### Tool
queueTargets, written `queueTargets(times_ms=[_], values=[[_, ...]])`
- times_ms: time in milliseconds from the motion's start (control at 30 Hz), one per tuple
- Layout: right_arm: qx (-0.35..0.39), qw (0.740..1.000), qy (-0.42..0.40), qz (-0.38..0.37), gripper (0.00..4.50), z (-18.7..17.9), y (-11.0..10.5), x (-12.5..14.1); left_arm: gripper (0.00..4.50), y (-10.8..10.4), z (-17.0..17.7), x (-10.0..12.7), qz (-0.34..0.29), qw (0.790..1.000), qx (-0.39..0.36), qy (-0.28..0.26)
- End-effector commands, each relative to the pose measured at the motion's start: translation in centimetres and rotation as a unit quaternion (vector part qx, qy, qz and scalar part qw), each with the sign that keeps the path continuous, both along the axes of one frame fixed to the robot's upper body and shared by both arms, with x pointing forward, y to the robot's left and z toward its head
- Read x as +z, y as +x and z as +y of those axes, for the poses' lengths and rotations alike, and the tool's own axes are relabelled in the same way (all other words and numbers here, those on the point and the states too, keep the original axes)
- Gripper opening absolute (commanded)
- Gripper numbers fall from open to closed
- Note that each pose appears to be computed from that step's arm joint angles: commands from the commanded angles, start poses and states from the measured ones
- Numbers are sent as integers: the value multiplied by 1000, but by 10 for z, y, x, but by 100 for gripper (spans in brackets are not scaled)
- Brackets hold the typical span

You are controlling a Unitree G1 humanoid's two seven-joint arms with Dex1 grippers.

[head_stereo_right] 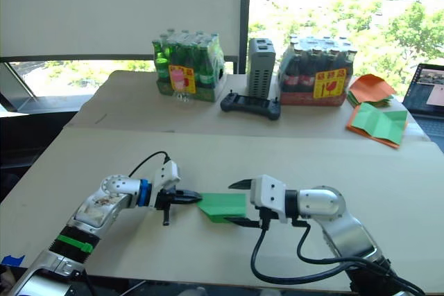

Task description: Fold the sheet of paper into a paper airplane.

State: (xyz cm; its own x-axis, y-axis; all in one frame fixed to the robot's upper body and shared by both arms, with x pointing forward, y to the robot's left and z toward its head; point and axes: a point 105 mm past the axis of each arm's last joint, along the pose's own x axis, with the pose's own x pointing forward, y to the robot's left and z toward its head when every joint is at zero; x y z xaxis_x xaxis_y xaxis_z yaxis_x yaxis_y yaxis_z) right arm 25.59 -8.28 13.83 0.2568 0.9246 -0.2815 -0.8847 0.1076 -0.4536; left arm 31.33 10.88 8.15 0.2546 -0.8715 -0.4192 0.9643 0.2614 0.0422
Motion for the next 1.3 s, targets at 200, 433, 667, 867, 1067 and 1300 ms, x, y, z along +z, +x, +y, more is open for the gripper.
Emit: queueTargets(times_ms=[200, 433, 667, 867, 1067, 1300], values=[[10, 1000, -3, -19, 373, 2, -8, 6, 2, 0, 0, -9, -23, 999, -15, 36], [9, 995, -69, -71, 373, -4, 0, -15, 2, -2, -4, -7, -28, 999, -24, 36], [-5, 994, -73, -76, 373, -8, 7, -24, 2, -3, -4, -7, -30, 998, -28, 38], [-11, 994, -72, -77, 227, -9, 12, -26, 0, -3, -3, -7, -30, 998, -28, 41], [-2, 995, -72, -74, 10, -7, 10, -25, 0, -3, -2, -7, -31, 998, -28, 44], [4, 997, -70, -30, 4, -4, 10, -25, 0, -3, -2, -7, -33, 998, -28, 45]])
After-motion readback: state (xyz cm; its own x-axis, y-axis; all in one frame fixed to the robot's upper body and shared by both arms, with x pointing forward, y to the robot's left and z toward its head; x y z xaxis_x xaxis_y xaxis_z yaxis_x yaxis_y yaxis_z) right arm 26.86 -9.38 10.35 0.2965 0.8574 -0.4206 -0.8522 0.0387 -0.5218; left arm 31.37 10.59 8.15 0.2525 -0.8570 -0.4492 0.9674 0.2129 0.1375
